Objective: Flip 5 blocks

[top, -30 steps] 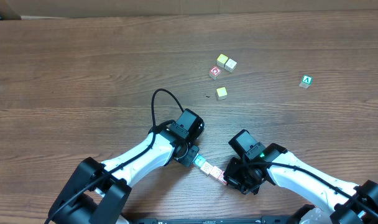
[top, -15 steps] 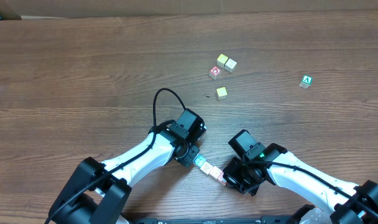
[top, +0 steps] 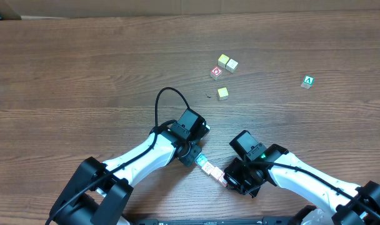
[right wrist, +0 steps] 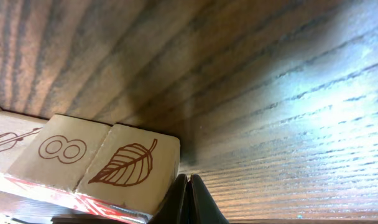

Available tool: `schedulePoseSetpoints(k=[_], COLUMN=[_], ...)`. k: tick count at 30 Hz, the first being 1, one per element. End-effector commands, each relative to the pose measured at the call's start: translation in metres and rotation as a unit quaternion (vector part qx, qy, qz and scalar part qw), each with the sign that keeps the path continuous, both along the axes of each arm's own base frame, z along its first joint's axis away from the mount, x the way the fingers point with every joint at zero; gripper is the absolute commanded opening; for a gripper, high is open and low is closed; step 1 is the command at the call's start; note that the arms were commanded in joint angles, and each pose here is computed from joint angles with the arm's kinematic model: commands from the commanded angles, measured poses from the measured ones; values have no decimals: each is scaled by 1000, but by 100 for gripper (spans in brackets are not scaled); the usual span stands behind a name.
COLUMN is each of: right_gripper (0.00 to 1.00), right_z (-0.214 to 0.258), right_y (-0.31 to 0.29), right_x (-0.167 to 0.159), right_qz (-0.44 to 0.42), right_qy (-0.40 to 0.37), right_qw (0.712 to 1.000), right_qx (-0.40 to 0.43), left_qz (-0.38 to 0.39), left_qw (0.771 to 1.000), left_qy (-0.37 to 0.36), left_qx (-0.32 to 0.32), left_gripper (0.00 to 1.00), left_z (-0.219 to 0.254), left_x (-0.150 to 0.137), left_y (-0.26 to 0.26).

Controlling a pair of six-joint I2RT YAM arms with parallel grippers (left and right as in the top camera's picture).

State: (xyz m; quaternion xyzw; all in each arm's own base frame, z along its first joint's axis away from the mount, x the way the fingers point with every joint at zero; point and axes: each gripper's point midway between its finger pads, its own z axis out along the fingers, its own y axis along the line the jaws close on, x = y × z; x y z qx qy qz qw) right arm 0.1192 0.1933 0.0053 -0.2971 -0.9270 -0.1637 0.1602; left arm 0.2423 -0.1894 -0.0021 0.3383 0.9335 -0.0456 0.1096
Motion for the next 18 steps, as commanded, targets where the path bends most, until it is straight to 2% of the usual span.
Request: schedulePoseSetpoints(k=[1, 18], right_gripper=[4, 4], right_z=[5, 5], right_y=[11, 25], right_x=[-1, -8], right_qz=[0, -20], right_qy=[1, 5], right_qw=[1000, 1000], right_qx=[14, 9], left_qz=[-14, -13], left_qw=[1000, 1000], left_qy=[14, 5], left_qx=[12, 11], left_gripper=[4, 4], left_z=[-12, -11], left_x=[-6, -2], left_y=[3, 2])
